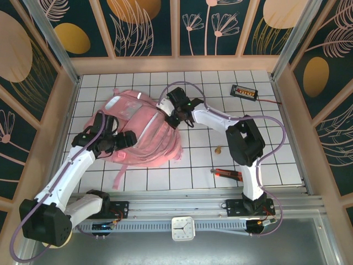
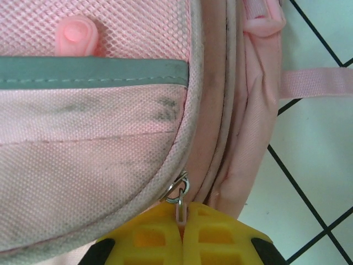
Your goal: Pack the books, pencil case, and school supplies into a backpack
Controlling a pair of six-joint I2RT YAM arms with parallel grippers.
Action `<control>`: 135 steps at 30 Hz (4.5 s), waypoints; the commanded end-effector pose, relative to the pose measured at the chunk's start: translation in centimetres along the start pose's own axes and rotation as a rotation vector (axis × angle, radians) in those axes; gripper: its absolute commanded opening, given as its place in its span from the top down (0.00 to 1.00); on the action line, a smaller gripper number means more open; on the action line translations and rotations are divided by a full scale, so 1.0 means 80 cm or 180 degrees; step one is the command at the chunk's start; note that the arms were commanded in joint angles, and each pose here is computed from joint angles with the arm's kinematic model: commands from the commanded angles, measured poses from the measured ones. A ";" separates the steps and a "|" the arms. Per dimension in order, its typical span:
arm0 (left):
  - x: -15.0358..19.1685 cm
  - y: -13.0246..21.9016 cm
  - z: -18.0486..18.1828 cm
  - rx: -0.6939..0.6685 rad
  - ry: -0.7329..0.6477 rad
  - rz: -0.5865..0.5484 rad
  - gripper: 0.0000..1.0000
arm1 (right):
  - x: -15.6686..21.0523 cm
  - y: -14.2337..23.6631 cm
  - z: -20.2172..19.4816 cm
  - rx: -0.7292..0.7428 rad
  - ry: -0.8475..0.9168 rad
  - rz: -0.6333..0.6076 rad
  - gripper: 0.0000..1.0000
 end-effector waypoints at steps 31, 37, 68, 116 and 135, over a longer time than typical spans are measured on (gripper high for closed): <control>-0.153 -0.111 -0.040 0.0031 0.0116 -0.0131 0.01 | 0.021 0.078 0.177 -0.0760 -0.1651 -0.0180 1.00; -0.119 -0.056 -0.022 -0.0063 0.0312 -0.0207 0.01 | -0.004 0.065 0.182 -0.0804 -0.1659 -0.0219 1.00; -0.022 -0.119 0.008 0.0606 0.1463 -0.0174 1.00 | 0.062 0.037 0.146 -0.0490 -0.1463 0.0747 1.00; -0.038 -0.089 0.061 0.0169 0.1310 -0.0231 1.00 | 0.156 0.058 -0.065 0.0492 -0.0282 0.1057 1.00; -0.050 -0.080 0.041 0.0468 0.1249 -0.0301 1.00 | 0.080 0.096 -0.056 -0.0239 -0.0854 0.0275 0.39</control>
Point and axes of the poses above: each hand's point on the last joint's axis, 136 mm out from that joint toward the fingers, its own y axis back along the fingers, its own z axis along the line the jaws close on, x = y × z, the point moved 2 cm from there along y, back along the fingers, and after that the axes turned 1 degree about -y, right-handed, at the moved point
